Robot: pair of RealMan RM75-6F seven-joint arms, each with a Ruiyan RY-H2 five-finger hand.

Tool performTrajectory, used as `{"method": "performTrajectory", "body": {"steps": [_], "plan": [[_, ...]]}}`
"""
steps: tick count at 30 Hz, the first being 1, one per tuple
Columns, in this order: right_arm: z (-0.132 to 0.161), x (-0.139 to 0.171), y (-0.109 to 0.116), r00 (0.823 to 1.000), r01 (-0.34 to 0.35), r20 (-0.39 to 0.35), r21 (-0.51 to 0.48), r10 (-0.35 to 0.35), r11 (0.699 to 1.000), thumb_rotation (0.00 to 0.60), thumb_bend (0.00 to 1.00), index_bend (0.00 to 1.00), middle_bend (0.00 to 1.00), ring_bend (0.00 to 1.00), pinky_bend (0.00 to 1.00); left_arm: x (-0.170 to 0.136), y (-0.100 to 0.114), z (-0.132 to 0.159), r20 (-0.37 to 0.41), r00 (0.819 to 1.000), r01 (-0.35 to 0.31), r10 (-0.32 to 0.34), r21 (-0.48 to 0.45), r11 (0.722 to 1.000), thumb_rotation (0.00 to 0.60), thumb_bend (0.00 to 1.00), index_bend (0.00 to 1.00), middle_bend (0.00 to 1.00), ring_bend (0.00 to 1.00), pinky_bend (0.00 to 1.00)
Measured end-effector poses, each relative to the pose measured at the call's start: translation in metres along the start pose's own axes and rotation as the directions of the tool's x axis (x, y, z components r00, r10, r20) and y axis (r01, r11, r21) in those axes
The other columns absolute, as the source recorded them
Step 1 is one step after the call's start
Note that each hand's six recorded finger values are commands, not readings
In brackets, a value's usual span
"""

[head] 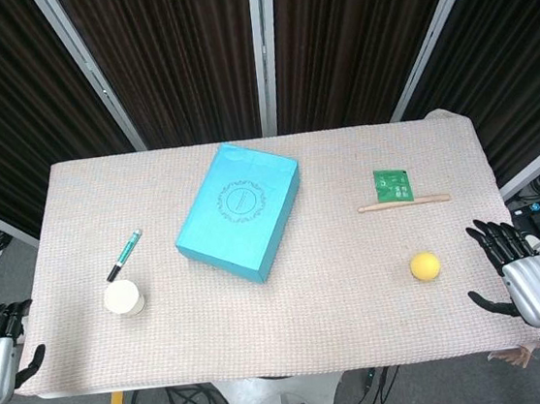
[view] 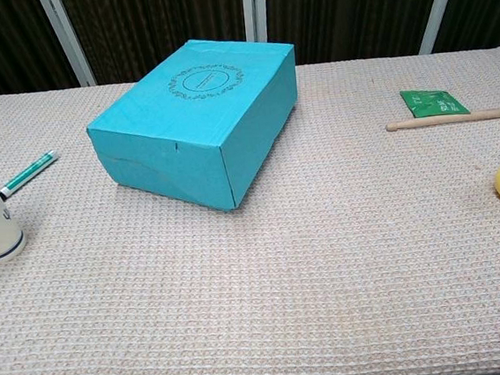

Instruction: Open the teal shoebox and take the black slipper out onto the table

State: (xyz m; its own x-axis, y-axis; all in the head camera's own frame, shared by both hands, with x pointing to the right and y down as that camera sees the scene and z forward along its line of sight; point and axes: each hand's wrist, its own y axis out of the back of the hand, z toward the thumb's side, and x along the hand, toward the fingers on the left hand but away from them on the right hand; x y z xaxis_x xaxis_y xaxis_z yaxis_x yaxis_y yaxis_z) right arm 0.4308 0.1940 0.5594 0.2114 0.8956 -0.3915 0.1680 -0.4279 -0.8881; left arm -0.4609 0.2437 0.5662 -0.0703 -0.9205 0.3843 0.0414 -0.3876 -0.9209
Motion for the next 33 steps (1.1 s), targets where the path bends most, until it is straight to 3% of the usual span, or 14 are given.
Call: {"method": "performTrajectory", "body": {"steps": [6,12,18,24,28,33], "plan": [[0.0,-0.001,0.0,1.0,-0.002,-0.005,0.004,0.002,1.0,0.6,0.09,0.0,0.03,0.0,0.01,0.002,-0.004,0.001,-0.005,1.0,0.02,-0.02,-0.01,1.0,0.6,0.28,0.16,0.19,0.15,0.11],[-0.001,-0.001,0.005,1.0,0.012,-0.012,0.007,-0.012,1.0,0.6,0.08,0.0,0.03,0.0,0.01,0.009,0.002,0.008,0.018,1.0,-0.003,0.003,-0.016,1.0,0.6,0.28,0.16,0.19,0.15,0.11],[0.004,-0.008,0.009,0.999,0.015,-0.045,0.022,-0.014,1.0,0.6,0.08,0.0,0.03,0.0,0.01,0.04,0.011,0.035,0.144,0.988,-0.043,0.048,-0.042,0.998,0.6,0.28,0.16,0.19,0.15,0.12],[0.015,-0.014,0.012,0.996,0.001,-0.085,0.038,0.003,0.999,0.6,0.08,0.0,0.02,0.0,0.01,0.088,0.002,0.084,0.325,0.943,-0.055,0.073,-0.065,0.996,0.6,0.28,0.16,0.19,0.15,0.14],[0.016,-0.014,0.015,0.997,0.002,-0.082,0.046,0.002,0.999,0.6,0.08,0.0,0.02,0.0,0.01,0.114,-0.019,0.121,0.417,0.907,-0.036,0.054,-0.051,0.998,0.6,0.27,0.15,0.16,0.12,0.14],[0.016,-0.014,0.016,0.998,0.001,-0.07,0.051,0.003,0.999,0.6,0.09,0.0,0.02,0.0,0.01,0.137,-0.052,0.161,0.486,0.874,-0.012,0.014,-0.008,1.0,0.6,0.17,0.09,0.06,0.04,0.13]]}}
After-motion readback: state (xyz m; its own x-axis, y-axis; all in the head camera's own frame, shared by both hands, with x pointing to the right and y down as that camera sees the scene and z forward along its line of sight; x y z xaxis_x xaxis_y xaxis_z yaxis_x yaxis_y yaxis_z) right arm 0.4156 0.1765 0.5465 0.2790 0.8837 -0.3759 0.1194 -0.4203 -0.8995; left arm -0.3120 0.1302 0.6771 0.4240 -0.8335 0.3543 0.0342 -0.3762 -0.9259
